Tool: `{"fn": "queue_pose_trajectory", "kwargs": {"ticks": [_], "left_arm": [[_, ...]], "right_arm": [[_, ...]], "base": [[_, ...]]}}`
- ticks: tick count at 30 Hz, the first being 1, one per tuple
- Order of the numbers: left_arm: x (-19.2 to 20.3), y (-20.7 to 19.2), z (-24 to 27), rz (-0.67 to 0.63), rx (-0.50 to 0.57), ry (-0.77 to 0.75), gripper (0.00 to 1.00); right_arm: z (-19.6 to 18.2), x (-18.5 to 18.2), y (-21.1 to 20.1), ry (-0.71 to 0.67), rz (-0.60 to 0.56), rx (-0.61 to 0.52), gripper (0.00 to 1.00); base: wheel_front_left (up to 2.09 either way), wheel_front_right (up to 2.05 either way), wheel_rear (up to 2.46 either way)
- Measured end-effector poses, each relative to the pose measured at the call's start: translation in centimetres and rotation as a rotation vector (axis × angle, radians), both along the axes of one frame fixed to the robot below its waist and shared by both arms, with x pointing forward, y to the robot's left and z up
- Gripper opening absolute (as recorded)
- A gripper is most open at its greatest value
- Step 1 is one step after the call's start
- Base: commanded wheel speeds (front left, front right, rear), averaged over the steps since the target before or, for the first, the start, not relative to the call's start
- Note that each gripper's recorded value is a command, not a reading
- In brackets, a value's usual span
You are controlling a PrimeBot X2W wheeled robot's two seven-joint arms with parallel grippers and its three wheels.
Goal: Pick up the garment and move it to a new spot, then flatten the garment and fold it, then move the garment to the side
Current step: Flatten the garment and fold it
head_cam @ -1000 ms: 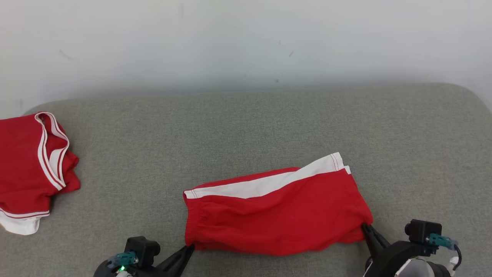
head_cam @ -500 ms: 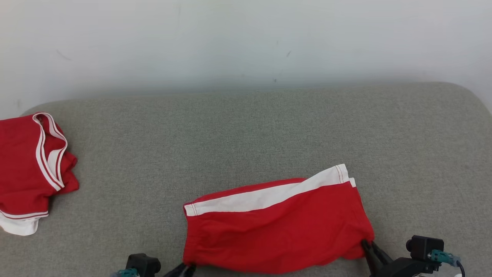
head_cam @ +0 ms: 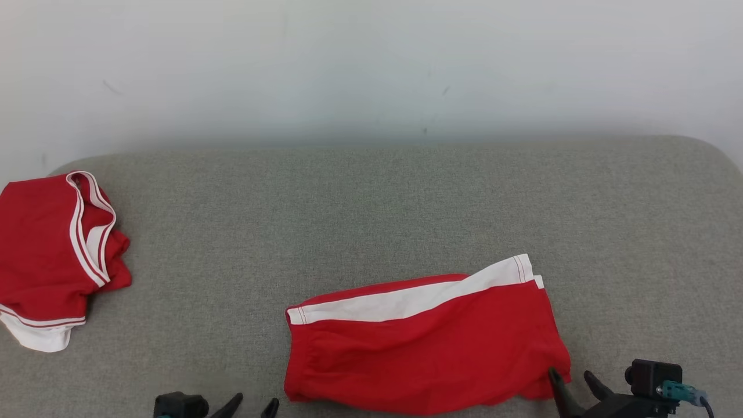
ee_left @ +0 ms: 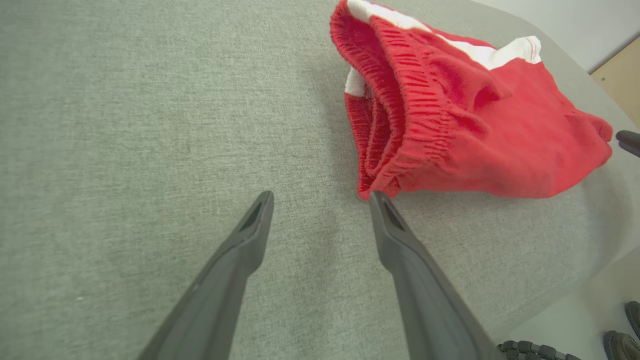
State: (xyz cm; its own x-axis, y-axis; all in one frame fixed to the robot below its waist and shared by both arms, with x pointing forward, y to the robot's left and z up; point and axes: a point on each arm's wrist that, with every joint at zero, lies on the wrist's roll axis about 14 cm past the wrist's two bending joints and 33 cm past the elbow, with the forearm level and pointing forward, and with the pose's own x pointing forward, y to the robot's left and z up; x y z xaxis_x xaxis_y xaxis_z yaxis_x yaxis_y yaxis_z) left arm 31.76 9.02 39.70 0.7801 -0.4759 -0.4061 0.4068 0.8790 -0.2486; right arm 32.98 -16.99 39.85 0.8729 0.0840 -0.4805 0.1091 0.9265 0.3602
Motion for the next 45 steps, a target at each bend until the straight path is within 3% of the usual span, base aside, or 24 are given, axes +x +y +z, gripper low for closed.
{"fn": "queue_pose_trajectory", "kwargs": {"ticks": [4,9,13,23,37,45], "left_arm": [[0.8,1.3,1.5,0.075,-0.028,-0.065,1.00],[3.7,3.7,6.6,0.245,-0.110,-0.240,1.00],[4.5,3.9,9.2,0.279,-0.160,-0.310,1.00],[3.4,4.4,11.4,0.258,-0.096,-0.427,1.00],[1.2,8.2,10.3,0.370,-0.031,-0.432,1.00],[0.3,9.5,10.5,0.436,-0.031,-0.436,1.00]], "right_arm": [[0.6,-0.4,-1.8,-0.016,-0.014,-0.091,1.00],[3.0,-0.1,-2.8,-0.110,-0.067,-0.118,1.00],[5.2,0.6,-3.5,-0.201,-0.111,-0.117,1.00],[9.9,1.7,-2.1,-0.396,-0.146,-0.031,1.00],[12.5,2.0,-1.5,-0.508,-0.165,0.049,1.00],[12.4,2.6,0.4,-0.512,-0.102,0.063,1.00]], "base": [[0.00,0.00,0.00],[0.00,0.00,0.00],[0.00,0.00,0.00],[0.00,0.00,0.00],[0.00,0.00,0.00],[0.00,0.00,0.00]]}}
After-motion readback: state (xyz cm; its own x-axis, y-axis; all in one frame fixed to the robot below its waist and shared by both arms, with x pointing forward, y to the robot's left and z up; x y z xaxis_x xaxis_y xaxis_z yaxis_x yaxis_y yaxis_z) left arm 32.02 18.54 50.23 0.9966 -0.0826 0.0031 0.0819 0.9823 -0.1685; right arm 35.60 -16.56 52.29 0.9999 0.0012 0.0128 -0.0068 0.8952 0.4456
